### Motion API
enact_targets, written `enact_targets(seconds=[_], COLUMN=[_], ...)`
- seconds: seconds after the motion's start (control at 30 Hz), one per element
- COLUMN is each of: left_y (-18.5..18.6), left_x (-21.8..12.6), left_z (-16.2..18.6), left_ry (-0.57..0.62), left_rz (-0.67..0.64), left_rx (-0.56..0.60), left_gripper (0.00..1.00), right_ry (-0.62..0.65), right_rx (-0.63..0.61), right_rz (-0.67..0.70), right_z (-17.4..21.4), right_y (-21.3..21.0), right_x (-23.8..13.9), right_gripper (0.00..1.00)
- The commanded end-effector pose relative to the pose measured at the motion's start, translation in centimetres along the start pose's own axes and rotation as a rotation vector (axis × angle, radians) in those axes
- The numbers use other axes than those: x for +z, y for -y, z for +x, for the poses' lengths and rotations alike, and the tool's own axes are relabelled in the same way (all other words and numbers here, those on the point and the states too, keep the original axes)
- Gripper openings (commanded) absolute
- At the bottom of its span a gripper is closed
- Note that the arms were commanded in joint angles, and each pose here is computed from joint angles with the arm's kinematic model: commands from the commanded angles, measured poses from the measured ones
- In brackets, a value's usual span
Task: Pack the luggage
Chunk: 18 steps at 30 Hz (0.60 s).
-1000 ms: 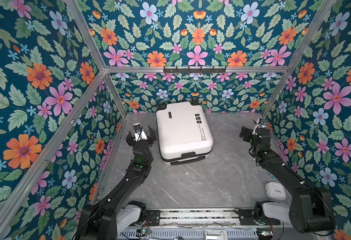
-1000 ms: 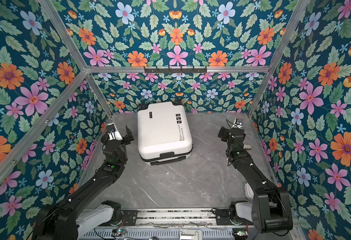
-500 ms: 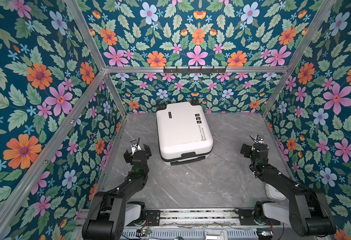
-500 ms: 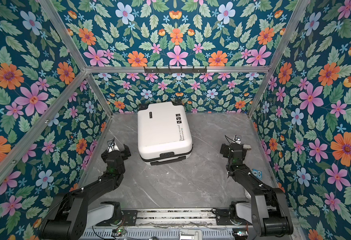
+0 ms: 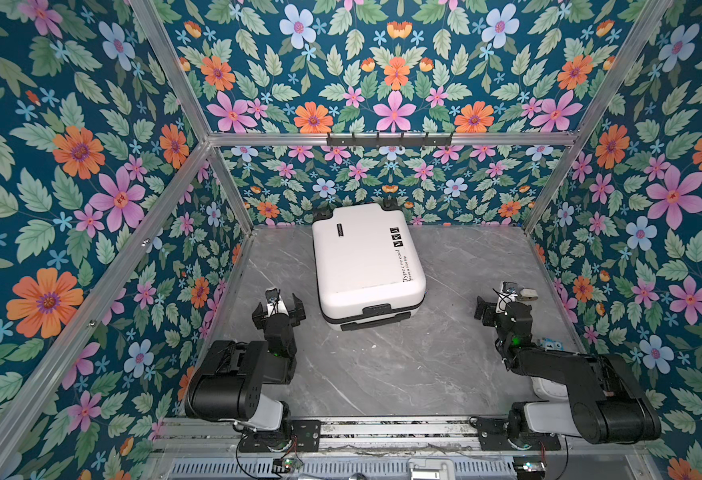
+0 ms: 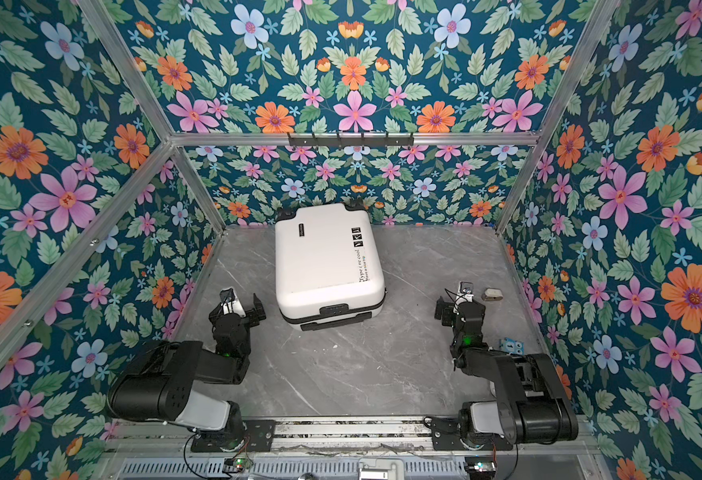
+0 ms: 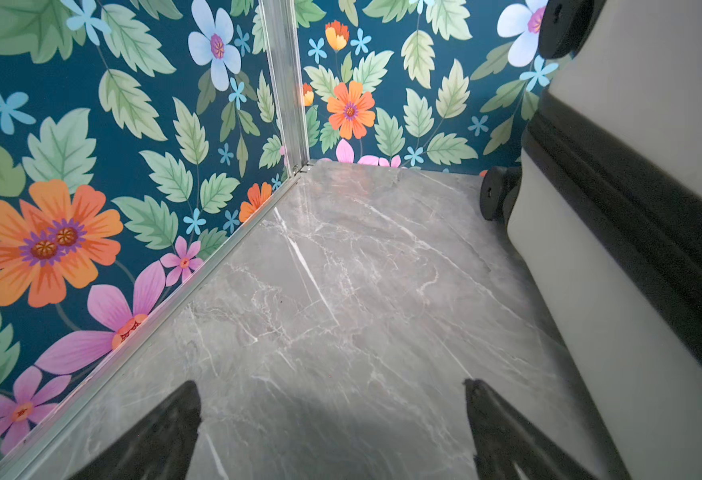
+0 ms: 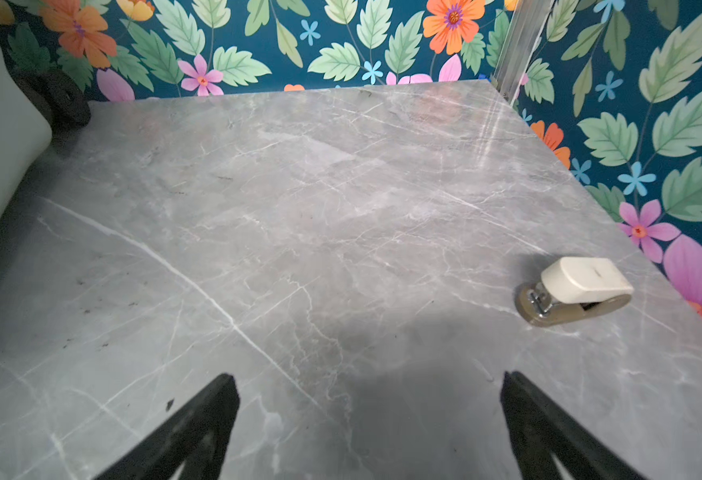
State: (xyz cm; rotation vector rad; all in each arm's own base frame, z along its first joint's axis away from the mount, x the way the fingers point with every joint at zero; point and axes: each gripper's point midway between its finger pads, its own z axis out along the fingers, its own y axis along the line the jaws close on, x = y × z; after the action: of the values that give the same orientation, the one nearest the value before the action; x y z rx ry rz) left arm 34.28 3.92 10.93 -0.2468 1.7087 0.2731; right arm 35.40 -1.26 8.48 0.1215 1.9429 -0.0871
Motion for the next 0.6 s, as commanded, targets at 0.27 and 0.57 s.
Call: enact_targets(seconds=[0.27,0.57], left_y=[1.1,1.5], left_x=[-0.1,3.3], left_z=[-2.8,-1.4], left_ry=[0.169,0.018], left_rz=[0.056,0.035], left_rx=[-0.010,0.001], left_gripper=[1.00,1.00], right_ry=[0.049,0.030], right_rx=[0.023,0.047], right_rz=[-0.055,-0.065], right_z=[-2.0,-2.0], right_y=[-0.6,-0.3], right_x=[1.3,1.6], right_gripper=[0.99,0.99])
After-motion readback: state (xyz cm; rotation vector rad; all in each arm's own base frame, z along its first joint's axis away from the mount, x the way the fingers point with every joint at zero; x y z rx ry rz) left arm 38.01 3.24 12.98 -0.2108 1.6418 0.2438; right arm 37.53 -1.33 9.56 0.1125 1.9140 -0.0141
